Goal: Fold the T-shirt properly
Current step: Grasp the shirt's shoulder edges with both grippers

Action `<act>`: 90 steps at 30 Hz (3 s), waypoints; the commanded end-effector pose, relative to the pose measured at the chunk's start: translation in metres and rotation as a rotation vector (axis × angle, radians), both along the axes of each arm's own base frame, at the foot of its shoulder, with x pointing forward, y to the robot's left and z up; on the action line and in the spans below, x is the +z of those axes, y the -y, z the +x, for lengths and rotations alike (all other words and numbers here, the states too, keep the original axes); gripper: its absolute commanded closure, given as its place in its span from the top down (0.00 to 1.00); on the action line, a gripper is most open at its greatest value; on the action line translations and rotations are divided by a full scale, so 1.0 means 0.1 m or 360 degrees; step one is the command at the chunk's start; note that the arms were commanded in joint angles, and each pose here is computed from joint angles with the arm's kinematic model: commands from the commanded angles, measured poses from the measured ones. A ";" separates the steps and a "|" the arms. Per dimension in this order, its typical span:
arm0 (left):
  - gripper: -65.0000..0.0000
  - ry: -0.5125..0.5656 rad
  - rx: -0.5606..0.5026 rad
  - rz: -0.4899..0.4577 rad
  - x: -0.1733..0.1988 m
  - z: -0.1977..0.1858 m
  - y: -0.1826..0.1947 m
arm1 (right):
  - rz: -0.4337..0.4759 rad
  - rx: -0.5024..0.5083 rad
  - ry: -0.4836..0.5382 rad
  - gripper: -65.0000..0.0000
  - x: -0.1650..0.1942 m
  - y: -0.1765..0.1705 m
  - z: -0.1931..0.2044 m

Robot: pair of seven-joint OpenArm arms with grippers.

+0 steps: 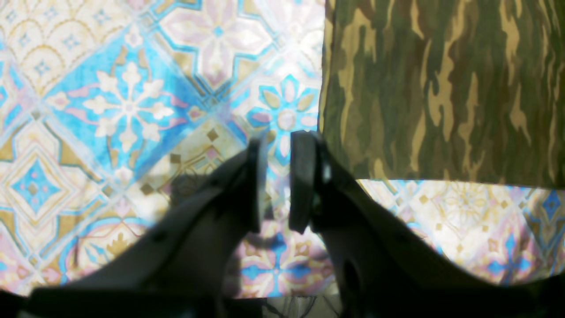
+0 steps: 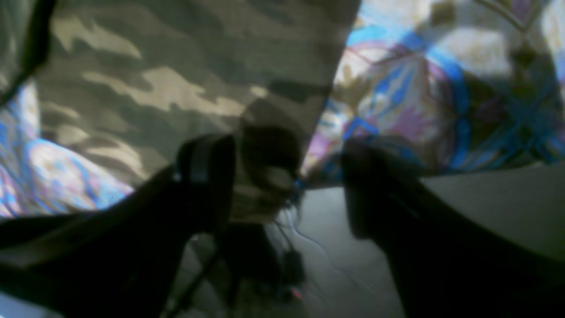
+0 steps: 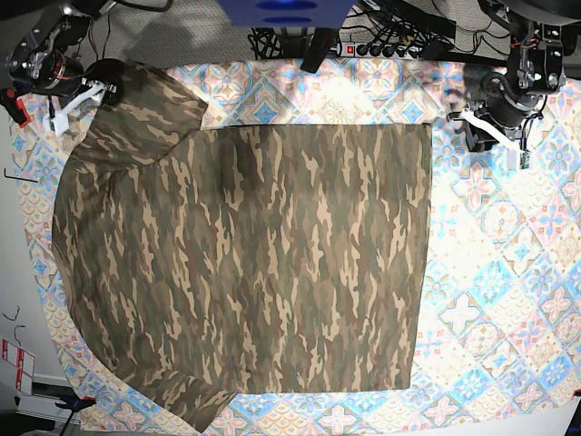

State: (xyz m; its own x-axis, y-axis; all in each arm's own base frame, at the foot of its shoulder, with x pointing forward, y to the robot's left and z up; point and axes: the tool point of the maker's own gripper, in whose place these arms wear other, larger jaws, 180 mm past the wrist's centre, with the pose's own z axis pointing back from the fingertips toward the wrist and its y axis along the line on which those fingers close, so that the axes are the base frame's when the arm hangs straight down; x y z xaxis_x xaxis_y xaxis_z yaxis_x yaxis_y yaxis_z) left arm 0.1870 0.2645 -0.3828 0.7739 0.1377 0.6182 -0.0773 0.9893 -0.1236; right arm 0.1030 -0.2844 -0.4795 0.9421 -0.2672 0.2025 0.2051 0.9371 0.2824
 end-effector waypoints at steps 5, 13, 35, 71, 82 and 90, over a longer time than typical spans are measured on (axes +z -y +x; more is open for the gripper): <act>0.16 0.0109 -0.0073 0.0105 0.24 0.26 -0.15 | 0.0128 0.0116 0.0018 0.59 -0.09 -0.39 0.19; 0.16 -0.0006 -0.0098 0.0101 0.26 0.39 -0.14 | 0.0127 0.0138 0.0007 0.59 -0.06 -0.40 0.22; 0.16 -0.0105 -0.0502 -0.0101 -0.27 0.34 0.00 | 0.0136 0.0131 -0.0012 0.59 -0.09 -0.40 0.17; 0.14 -0.0273 -0.0874 -0.0627 -1.03 0.20 1.34 | 0.0137 0.0427 -0.0042 0.09 -0.12 -0.67 0.25; 0.00 -0.0274 -0.0932 -0.0561 -0.97 0.09 1.16 | -0.0020 0.0323 0.0054 0.02 0.09 -0.29 0.28; 0.00 -0.0249 -0.0862 -0.0507 -0.90 0.07 0.91 | -0.0085 0.0299 0.0070 0.02 0.17 -0.18 0.19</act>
State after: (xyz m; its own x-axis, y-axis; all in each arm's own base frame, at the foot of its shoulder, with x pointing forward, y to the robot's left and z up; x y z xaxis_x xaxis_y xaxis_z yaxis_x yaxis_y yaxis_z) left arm 0.1893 0.1636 -0.4759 0.8685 -0.1200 0.4810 0.3730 0.7973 -0.4746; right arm 0.1162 -0.2625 -0.4676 0.9694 -0.0823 0.2313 0.0236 0.9690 0.2458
